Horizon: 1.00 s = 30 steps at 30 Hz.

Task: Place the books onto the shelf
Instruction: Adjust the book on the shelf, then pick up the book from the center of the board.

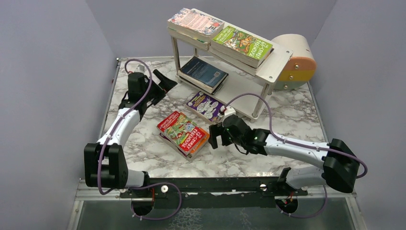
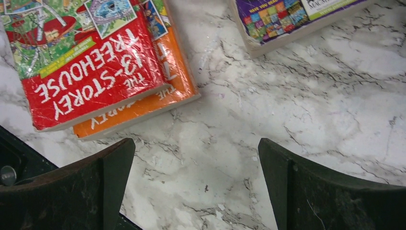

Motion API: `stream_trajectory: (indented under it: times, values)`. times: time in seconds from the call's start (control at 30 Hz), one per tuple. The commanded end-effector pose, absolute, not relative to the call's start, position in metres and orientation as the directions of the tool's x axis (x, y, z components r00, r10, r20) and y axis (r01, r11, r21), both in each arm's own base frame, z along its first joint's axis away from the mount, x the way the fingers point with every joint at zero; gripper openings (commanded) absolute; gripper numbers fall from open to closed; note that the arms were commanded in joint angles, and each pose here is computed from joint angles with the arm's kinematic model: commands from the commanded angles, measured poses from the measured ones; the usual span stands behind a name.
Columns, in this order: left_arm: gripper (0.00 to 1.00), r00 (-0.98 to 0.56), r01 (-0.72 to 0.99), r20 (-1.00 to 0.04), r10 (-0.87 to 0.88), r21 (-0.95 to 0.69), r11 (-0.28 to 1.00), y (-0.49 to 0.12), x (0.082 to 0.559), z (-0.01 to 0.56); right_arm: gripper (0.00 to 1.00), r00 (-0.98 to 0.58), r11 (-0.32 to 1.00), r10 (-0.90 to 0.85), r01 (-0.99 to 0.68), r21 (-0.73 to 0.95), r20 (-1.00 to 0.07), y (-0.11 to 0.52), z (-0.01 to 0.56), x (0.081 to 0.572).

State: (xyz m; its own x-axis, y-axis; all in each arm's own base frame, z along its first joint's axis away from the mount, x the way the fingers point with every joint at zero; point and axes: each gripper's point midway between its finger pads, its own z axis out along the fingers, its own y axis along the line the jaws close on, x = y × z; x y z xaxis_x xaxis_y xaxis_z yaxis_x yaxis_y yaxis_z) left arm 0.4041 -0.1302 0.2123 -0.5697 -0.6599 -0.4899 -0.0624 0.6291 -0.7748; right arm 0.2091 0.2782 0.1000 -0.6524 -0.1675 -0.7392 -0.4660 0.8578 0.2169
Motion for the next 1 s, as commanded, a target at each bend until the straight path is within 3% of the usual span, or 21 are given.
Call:
stream_trajectory:
  times: [0.0, 0.47, 0.97]
  values:
    - [0.99, -0.595, -0.099, -0.452, -0.665, -0.779, 0.619, -0.113, 0.384, 0.190, 1.00, -0.630, 0.806, -0.161, -0.528, 0.267, -0.759, 0.310, 0.114, 0.214]
    - [0.99, -0.611, -0.182, -0.449, -0.651, -0.721, 0.668, -0.088, 0.341, 0.155, 1.00, -0.642, 0.792, -0.225, -0.559, 0.246, -0.733, 0.338, 0.096, 0.217]
    - [0.99, -0.581, -0.305, -0.300, -0.757, -0.782, 0.544, -0.062, 0.301, 0.116, 1.00, -0.657, 0.790, -0.278, -0.571, 0.223, -0.701, 0.352, 0.075, 0.215]
